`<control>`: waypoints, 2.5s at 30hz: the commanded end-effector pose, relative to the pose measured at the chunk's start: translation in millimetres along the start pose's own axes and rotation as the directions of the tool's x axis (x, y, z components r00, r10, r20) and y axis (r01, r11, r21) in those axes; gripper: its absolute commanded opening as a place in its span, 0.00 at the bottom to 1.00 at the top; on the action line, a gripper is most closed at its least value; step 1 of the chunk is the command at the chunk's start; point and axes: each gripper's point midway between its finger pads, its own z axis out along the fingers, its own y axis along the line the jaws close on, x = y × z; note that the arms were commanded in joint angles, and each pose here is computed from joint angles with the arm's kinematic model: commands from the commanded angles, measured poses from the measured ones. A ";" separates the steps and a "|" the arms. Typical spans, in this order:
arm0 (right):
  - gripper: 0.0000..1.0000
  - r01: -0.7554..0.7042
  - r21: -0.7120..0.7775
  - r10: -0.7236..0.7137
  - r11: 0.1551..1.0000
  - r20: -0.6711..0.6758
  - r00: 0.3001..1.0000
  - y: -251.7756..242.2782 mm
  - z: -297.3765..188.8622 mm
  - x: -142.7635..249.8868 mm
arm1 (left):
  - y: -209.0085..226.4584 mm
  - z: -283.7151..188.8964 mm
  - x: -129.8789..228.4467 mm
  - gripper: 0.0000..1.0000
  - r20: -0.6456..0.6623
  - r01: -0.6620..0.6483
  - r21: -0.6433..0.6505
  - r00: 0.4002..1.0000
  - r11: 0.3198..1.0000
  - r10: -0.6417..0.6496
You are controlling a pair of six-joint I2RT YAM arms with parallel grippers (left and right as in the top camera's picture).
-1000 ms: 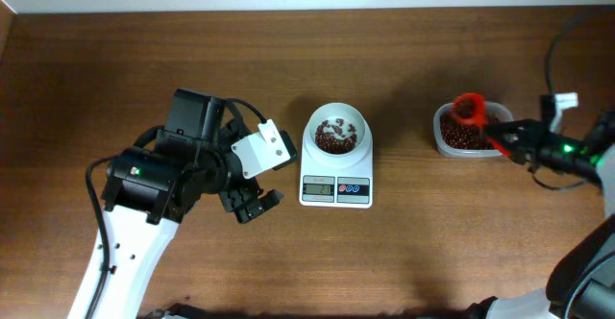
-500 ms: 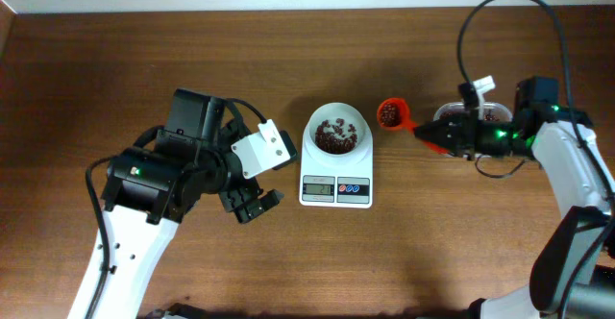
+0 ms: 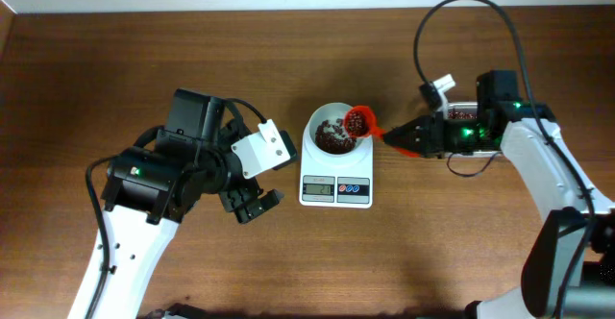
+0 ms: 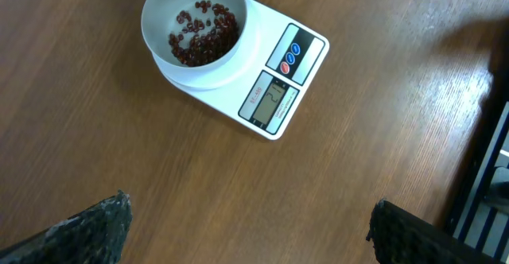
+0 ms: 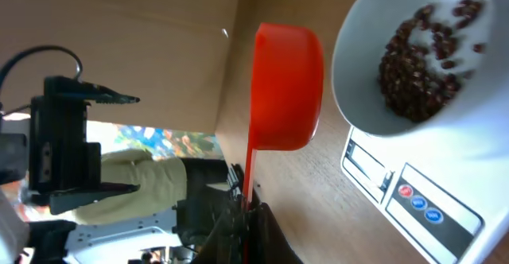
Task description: Scoop and weigh 50g on scale
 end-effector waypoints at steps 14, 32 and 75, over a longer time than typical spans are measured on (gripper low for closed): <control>0.04 0.106 -0.085 -0.112 0.991 -0.072 0.991 35.3 45.2 1.1 | 0.6 -5.1 -5.0 0.99 0.021 -0.022 -0.004 1.000 1.000 0.022; 0.04 0.101 -0.087 -0.108 0.991 -0.080 0.991 36.4 47.4 2.6 | 0.6 -5.1 -5.0 0.99 0.021 -0.022 -0.004 1.000 1.000 0.022; 0.04 0.448 0.309 -0.446 0.839 -0.080 0.891 -28.5 40.0 -32.0 | 0.6 -5.1 -5.0 0.99 0.021 -0.022 -0.004 1.000 1.000 0.022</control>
